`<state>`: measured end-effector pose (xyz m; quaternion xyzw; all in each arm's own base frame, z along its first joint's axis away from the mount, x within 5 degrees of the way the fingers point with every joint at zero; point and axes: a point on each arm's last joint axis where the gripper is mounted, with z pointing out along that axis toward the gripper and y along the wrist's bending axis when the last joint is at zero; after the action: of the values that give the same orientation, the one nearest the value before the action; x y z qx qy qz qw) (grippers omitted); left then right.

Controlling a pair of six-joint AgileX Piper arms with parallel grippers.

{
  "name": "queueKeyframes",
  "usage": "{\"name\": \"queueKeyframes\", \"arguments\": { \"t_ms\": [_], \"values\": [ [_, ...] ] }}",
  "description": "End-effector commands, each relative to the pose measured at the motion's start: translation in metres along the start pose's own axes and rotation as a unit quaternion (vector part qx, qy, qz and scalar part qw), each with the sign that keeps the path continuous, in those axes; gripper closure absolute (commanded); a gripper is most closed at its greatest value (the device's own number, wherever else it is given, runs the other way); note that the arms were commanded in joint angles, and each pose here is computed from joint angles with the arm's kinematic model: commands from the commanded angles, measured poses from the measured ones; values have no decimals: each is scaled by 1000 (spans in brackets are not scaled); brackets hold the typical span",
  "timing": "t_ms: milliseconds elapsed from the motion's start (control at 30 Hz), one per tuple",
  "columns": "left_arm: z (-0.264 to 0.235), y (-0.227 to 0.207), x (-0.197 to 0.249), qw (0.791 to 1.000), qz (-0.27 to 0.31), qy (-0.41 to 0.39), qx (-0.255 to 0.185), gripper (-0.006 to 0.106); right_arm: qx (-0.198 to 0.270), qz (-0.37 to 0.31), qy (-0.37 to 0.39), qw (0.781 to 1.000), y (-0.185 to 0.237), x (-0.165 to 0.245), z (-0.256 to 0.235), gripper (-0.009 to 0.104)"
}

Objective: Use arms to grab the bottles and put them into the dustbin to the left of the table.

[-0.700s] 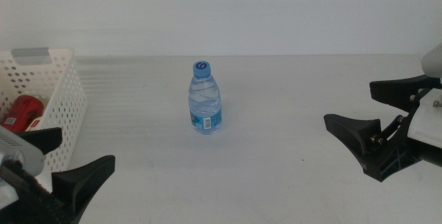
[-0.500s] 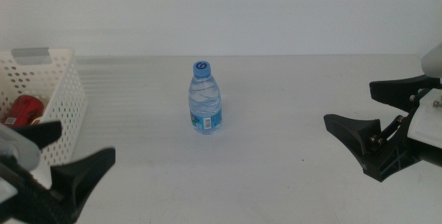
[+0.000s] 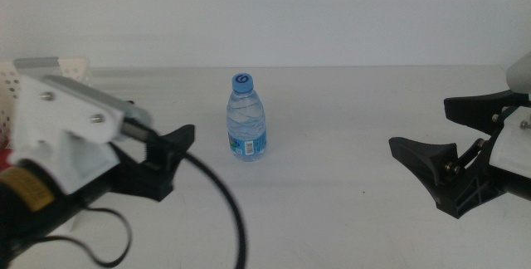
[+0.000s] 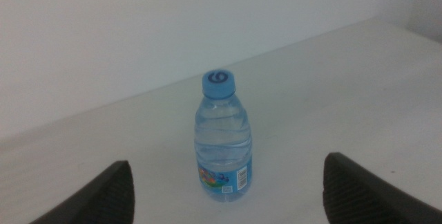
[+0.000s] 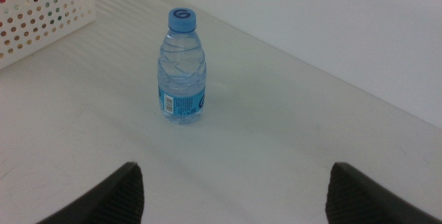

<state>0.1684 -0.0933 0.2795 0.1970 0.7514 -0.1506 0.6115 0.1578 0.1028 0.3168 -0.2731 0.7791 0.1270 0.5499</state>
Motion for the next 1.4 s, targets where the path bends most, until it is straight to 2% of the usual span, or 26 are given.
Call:
{"name": "queueKeyframes", "arguments": {
  "t_ms": [0, 300, 533, 933, 1367],
  "values": [
    [14, 1, -12, 998, -16, -54, -6, 10, 3, -7, -48, 999, -1, -15, -4, 16],
    [58, 0, 15, 998, -35, -42, -8, 10, 3, -7, -48, 999, -1, -15, -4, 16],
    [84, -3, 36, 998, -26, -51, 5, 10, 3, -7, -48, 999, -1, -15, -4, 16],
    [116, 0, 62, 992, -55, -116, -10, 10, 3, -7, -48, 999, -1, -15, -4, 16],
    [155, 6, 55, 992, -63, -105, -21, 10, 3, -7, -48, 999, -1, -15, -4, 16]
  ]
}}
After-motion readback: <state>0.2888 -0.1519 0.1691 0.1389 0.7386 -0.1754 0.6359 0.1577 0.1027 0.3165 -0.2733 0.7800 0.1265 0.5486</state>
